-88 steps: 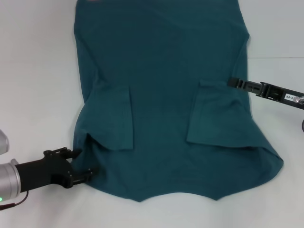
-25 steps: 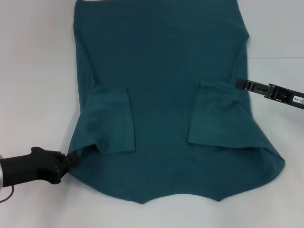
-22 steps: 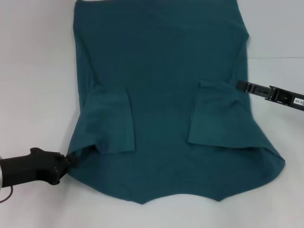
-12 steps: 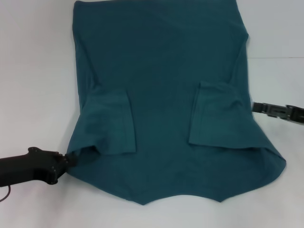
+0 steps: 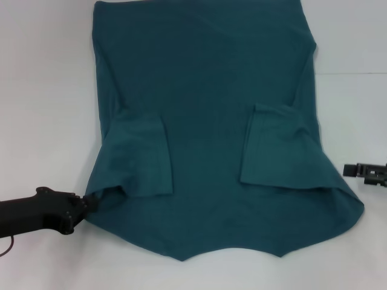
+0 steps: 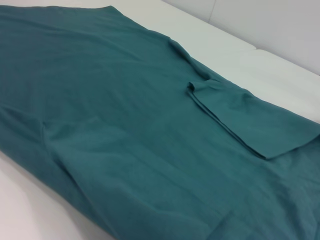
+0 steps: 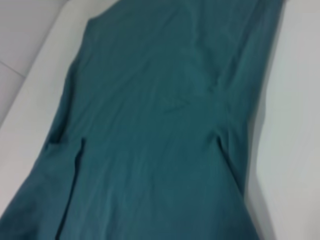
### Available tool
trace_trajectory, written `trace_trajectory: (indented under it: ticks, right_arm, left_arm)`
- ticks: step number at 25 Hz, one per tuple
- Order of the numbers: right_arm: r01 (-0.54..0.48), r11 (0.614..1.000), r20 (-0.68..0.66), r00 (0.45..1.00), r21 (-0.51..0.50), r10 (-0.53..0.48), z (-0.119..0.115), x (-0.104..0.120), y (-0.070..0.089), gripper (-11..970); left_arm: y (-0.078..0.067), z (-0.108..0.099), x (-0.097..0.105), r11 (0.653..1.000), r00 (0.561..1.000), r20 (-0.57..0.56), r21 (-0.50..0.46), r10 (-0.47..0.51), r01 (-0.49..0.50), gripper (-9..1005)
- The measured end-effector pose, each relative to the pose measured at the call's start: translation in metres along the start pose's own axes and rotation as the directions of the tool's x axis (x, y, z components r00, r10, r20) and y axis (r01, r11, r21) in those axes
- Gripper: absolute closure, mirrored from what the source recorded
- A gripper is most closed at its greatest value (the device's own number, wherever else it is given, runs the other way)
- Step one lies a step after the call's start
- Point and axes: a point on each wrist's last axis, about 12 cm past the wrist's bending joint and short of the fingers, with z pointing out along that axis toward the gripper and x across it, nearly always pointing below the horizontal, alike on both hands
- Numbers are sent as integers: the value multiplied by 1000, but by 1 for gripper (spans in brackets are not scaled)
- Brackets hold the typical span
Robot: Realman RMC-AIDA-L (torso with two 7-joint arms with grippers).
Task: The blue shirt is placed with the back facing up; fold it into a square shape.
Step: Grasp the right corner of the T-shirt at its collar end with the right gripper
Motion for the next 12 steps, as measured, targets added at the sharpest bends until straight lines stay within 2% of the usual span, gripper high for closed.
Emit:
trace_trajectory:
  ticks: [12]
  right_arm:
    - [1, 1000, -45, 999, 8, -1, 7, 8, 1, 76]
  left_arm:
    - [0, 1, -1, 1000, 1000, 1, 2, 4, -4, 995]
